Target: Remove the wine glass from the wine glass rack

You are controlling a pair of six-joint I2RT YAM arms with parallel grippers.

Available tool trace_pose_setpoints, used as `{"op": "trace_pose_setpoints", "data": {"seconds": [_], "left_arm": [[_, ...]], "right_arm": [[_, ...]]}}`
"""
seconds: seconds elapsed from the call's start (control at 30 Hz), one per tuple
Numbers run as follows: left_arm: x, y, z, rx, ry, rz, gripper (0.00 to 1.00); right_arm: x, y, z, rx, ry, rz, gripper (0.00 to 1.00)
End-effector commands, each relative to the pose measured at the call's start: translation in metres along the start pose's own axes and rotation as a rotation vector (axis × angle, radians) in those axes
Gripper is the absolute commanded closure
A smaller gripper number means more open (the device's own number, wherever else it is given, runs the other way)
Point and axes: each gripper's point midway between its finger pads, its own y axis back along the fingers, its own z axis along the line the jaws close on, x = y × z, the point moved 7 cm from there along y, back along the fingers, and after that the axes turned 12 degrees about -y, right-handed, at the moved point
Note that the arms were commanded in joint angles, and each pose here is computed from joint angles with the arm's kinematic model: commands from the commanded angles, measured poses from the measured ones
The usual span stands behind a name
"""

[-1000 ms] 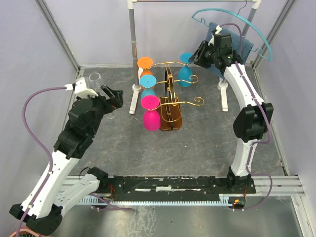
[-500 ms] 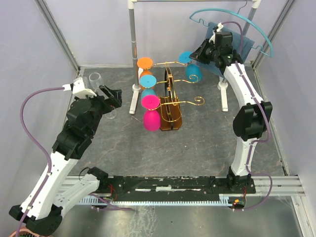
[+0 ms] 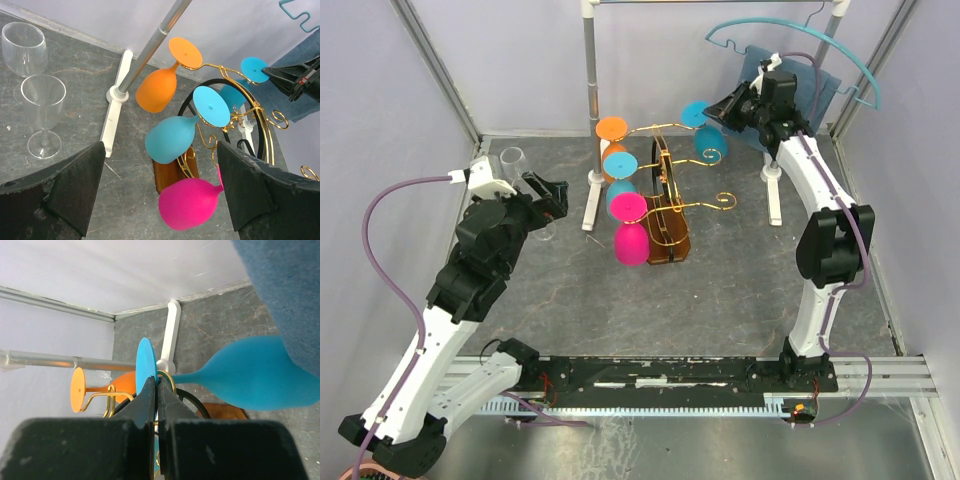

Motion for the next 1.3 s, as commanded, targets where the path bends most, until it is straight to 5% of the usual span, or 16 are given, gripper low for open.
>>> {"op": "trace_pose_setpoints", "data": {"seconds": [0.0,0.87,1.27], "left_arm": [[-0.008,0.005,-0.005,0.036,0.03,-0.023,0.01],[-0.001,0.005,-0.003,0.028,0.038,-0.006,0.01],[0.001,0.007,-0.002,0.031,0.043,-0.005,0.0]], "right_arm": [[-0.021,0.024,0.023,-0.118,-0.027,-0.068,1.0],[0.014,0.034,0.05,-0.231,-0.073,0.146,1.0],[0.015,0.017,0.067,-0.273,-0.03,0.13,1.0]]}}
